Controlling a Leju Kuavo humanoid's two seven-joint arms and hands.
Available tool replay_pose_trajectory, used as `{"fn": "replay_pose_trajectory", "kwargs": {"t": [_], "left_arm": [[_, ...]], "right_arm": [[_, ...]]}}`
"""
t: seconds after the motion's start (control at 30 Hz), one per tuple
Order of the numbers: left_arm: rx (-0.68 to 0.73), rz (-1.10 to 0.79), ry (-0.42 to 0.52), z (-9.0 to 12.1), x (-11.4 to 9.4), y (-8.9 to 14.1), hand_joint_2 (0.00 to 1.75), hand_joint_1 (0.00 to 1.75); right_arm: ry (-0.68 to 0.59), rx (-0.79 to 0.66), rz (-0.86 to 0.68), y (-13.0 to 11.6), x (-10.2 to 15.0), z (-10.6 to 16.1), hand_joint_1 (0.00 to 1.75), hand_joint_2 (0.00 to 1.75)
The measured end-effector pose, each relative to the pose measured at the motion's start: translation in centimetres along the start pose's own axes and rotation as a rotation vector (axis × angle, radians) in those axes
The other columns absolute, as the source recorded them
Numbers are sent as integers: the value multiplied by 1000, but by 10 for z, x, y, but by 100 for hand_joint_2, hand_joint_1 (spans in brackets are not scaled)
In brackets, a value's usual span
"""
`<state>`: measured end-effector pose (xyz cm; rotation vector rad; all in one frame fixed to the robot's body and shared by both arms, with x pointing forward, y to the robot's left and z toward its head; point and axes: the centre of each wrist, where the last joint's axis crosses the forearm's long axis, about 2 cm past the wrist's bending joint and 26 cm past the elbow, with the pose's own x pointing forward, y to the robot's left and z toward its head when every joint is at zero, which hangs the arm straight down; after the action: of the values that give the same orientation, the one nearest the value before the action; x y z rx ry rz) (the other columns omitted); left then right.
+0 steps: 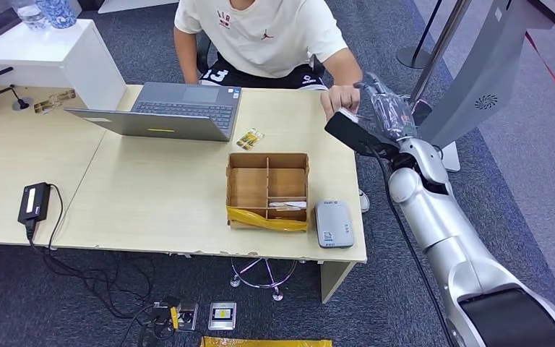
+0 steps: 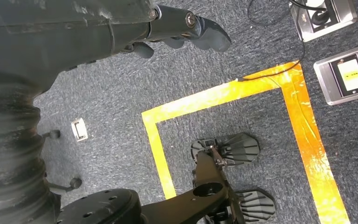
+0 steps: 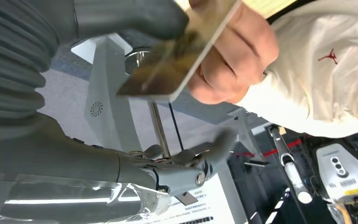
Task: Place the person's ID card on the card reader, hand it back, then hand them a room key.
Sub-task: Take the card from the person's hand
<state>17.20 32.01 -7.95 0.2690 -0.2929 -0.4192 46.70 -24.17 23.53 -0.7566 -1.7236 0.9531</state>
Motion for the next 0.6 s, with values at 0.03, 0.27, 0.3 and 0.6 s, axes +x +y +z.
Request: {"fn": "replay_pose_trajectory", "kwargs": {"t": [0.03, 0.27, 0.3, 0.6], "left_arm": [[0, 0, 0, 0, 0, 0, 175, 0], [5, -3, -12, 0, -1, 0, 175, 0], [6, -4, -14, 0, -2, 0, 175, 0], [7, -10, -14, 0, -3, -1, 175, 0]], "right_arm": [[-1, -2, -4, 1, 0, 0, 171, 175], [9, 1, -18, 5, -1, 3, 175, 175], [11, 3, -21, 6, -2, 4, 175, 175], [33, 17, -36, 14, -5, 10, 174, 175]]}}
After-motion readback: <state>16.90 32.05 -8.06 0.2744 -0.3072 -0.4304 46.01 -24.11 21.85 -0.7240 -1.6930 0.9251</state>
